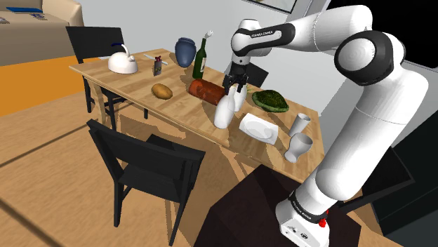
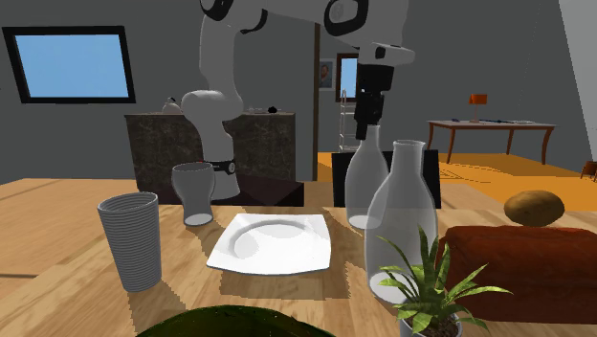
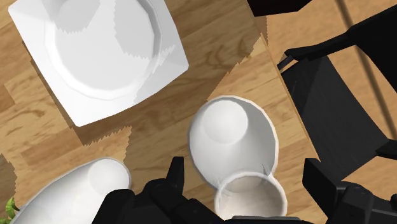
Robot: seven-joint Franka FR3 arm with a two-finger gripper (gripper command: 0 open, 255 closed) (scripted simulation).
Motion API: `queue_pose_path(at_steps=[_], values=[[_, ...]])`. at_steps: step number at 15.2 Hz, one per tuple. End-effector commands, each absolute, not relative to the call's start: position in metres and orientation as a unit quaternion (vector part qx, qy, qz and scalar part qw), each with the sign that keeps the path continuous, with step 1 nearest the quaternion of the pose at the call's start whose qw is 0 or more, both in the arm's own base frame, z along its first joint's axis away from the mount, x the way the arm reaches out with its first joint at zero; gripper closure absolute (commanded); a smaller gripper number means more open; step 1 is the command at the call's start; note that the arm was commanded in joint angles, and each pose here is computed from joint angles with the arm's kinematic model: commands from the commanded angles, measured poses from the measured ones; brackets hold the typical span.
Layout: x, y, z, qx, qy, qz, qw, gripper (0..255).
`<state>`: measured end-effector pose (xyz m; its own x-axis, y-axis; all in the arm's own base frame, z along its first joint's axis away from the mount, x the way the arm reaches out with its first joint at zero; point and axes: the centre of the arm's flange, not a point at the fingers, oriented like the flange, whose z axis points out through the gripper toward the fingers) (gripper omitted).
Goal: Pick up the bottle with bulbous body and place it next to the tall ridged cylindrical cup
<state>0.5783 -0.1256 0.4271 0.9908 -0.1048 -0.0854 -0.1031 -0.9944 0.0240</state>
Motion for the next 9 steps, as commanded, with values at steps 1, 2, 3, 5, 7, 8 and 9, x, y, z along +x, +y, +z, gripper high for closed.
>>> queue_pose_path(at_steps=[1,2,3,5,7,8,9], values=[[0.5783,-0.1256,0.4269,0.998,-0.052,-0.043,0.01,0],[0.5783,-0.1256,0.4269,0.998,-0.052,-0.043,0.01,0],[0.5783,-0.1256,0.4269,0.998,-0.052,-0.043,0.01,0],[0.5783,-0.1256,0.4269,0.998,-0.052,-0.043,0.01,255],[0.5784,-0.1256,0.4269,0.998,-0.052,-0.043,0.01,255],[0.5784,-0.1256,0.4269,0.998,-0.052,-0.043,0.01,255],[0.5784,-0.1256,0.4269,0.998,-0.052,-0.043,0.01,255]])
